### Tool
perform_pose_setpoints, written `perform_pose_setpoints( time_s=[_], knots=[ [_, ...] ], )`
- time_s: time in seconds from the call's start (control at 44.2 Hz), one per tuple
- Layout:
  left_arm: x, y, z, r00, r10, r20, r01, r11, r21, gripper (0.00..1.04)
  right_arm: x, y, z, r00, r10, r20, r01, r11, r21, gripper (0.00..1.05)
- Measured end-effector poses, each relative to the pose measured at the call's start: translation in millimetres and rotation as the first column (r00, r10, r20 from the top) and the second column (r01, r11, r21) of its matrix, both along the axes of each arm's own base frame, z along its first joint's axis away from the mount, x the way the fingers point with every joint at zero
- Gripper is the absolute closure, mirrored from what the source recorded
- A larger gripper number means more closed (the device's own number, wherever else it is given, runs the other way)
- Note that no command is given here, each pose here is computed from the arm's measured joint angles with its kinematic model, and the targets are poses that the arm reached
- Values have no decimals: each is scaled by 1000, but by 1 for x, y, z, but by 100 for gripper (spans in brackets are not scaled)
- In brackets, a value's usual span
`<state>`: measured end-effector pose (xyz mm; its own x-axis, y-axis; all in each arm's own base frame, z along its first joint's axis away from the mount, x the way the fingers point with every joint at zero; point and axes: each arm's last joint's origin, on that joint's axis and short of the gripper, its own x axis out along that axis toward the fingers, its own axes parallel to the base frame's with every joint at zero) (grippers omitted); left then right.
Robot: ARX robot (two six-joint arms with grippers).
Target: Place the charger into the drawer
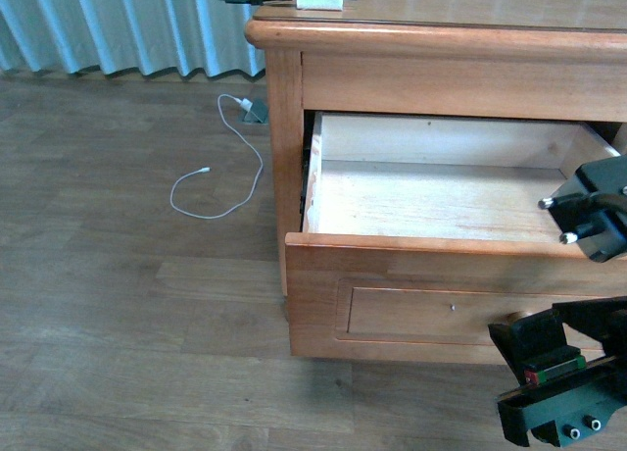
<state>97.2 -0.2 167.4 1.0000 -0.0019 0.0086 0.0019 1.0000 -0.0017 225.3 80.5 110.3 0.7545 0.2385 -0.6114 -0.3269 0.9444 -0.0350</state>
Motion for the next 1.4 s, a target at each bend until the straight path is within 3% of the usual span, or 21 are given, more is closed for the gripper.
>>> perform_pose_setpoints(
  time_s=[0.271, 0.791, 1.107, 1.401],
  knots=[
    [0, 0, 0, 1000, 0, 0, 0, 1000, 0, 6, -19, -19, 37, 996, -14, 83, 9, 998, 62, 6],
    [0, 0, 0, 1000, 0, 0, 0, 1000, 0, 6, -78, -85, 102, 959, -155, 235, 106, 972, 208, 8],
    [0, 0, 0, 1000, 0, 0, 0, 1000, 0, 6, -123, -103, 104, 938, -215, 273, 143, 955, 261, 8],
    [0, 0, 0, 1000, 0, 0, 0, 1000, 0, 6, -127, -105, 102, 924, -250, 290, 173, 949, 265, 8]
  ],
)
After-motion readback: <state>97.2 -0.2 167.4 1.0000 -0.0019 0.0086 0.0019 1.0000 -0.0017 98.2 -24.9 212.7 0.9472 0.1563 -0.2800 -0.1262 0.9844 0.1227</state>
